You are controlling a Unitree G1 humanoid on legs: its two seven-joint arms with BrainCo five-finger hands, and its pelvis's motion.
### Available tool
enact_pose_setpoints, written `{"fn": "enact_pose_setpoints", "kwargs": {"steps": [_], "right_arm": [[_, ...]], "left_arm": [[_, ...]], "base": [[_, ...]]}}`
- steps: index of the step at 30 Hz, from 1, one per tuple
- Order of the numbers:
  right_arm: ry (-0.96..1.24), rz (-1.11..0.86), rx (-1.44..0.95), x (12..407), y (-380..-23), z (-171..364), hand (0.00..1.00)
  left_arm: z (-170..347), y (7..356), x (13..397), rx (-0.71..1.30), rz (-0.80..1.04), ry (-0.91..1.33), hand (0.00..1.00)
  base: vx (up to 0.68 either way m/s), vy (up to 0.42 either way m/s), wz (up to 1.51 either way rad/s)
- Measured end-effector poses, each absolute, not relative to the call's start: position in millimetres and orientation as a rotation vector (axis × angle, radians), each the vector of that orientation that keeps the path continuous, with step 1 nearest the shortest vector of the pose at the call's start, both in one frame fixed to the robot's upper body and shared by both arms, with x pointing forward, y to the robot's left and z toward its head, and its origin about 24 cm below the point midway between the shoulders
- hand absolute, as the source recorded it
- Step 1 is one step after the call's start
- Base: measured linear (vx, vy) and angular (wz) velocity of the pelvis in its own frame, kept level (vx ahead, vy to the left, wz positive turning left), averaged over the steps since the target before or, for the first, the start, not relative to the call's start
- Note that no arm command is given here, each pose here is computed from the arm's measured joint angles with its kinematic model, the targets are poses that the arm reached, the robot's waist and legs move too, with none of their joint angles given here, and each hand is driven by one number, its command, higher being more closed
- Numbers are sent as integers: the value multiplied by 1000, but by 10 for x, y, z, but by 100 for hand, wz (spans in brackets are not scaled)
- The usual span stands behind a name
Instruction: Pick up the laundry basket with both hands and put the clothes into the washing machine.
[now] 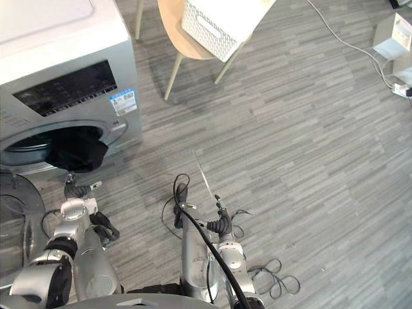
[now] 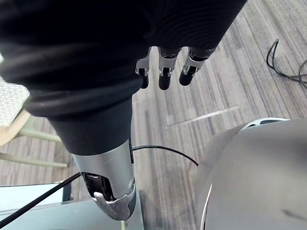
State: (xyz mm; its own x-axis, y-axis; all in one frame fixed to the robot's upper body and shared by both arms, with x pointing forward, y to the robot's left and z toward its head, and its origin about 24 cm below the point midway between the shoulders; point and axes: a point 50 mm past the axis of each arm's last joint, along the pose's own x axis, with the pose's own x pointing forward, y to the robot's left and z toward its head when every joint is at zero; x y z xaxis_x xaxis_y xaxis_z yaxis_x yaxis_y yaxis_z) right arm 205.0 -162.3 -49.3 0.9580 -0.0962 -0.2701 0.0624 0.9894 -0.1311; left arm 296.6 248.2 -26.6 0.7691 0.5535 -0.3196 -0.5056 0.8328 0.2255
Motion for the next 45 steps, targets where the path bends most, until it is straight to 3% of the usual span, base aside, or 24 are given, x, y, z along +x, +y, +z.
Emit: {"fn": "enact_pose_setpoints", "kwargs": {"steps": [7,13,18,33,39,45], "right_arm": [[128,-83,-38,2023,-1541,-153,0],[-14,-122,-5,2023,-1553,178,0],[-102,-120,59,2045,-1504,390,0],[-146,-97,155,1939,-1371,505,0],[-161,-114,193,1967,-1405,539,0],[-323,-109,223,2023,-1437,884,0]], "left_arm": [[-41,2573,3177,-146,706,365,0],[316,2339,3490,-428,658,249,0],[612,2453,3595,-635,666,127,0],[1106,2858,3594,-987,778,-134,0],[1404,2855,3693,-1075,699,-222,0],[1781,2796,3805,-1084,613,-300,0]], "base": [[-22,-13,-37],[49,-32,21],[35,24,8],[58,54,-3],[25,86,-26],[8,71,-32]]}}
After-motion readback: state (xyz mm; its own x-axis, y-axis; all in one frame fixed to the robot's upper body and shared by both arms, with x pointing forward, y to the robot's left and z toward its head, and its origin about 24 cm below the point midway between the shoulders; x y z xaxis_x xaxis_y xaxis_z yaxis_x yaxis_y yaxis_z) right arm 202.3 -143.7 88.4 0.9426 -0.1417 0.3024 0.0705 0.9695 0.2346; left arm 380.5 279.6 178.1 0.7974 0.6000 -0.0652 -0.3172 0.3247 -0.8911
